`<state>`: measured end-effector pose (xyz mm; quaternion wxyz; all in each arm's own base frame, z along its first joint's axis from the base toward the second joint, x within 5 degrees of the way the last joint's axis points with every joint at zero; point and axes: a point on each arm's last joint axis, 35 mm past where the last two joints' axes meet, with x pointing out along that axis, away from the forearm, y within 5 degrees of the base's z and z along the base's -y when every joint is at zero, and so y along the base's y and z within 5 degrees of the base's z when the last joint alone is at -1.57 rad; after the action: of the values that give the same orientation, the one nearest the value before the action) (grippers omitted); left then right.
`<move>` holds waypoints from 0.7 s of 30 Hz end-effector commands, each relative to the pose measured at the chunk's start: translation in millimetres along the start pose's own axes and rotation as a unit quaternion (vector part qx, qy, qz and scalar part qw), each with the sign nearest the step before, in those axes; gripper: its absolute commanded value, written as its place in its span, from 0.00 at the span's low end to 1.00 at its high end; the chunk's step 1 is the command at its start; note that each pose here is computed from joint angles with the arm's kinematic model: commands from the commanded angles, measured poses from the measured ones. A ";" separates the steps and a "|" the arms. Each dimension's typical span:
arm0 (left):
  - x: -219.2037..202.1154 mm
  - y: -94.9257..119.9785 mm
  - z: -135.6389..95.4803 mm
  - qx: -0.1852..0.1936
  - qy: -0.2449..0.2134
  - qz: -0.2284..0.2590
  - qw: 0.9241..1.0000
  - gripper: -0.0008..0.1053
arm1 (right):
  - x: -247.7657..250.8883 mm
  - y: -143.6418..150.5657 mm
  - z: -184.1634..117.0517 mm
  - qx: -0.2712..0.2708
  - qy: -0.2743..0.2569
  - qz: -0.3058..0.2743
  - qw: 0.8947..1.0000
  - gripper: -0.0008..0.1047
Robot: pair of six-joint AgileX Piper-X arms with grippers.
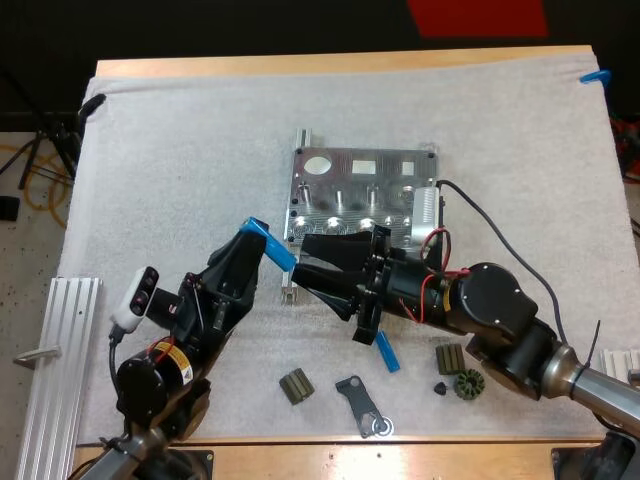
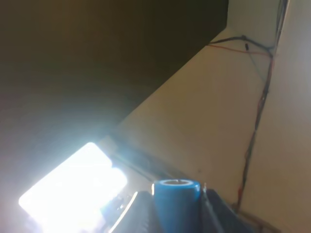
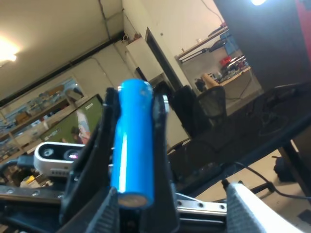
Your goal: Load cells from right to left
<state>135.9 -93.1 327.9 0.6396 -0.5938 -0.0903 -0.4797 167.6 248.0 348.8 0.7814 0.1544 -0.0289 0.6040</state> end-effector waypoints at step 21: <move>3.4 13.2 -5.5 -0.037 0.036 0.000 0.999 0.01 | -0.4 -0.3 -1.4 -0.021 0.016 0.022 0.999 0.19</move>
<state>146.1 -103.0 315.8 0.6264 -0.5966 -0.0343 -0.5005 166.7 248.6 345.9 0.7710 0.1334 -0.0234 0.6222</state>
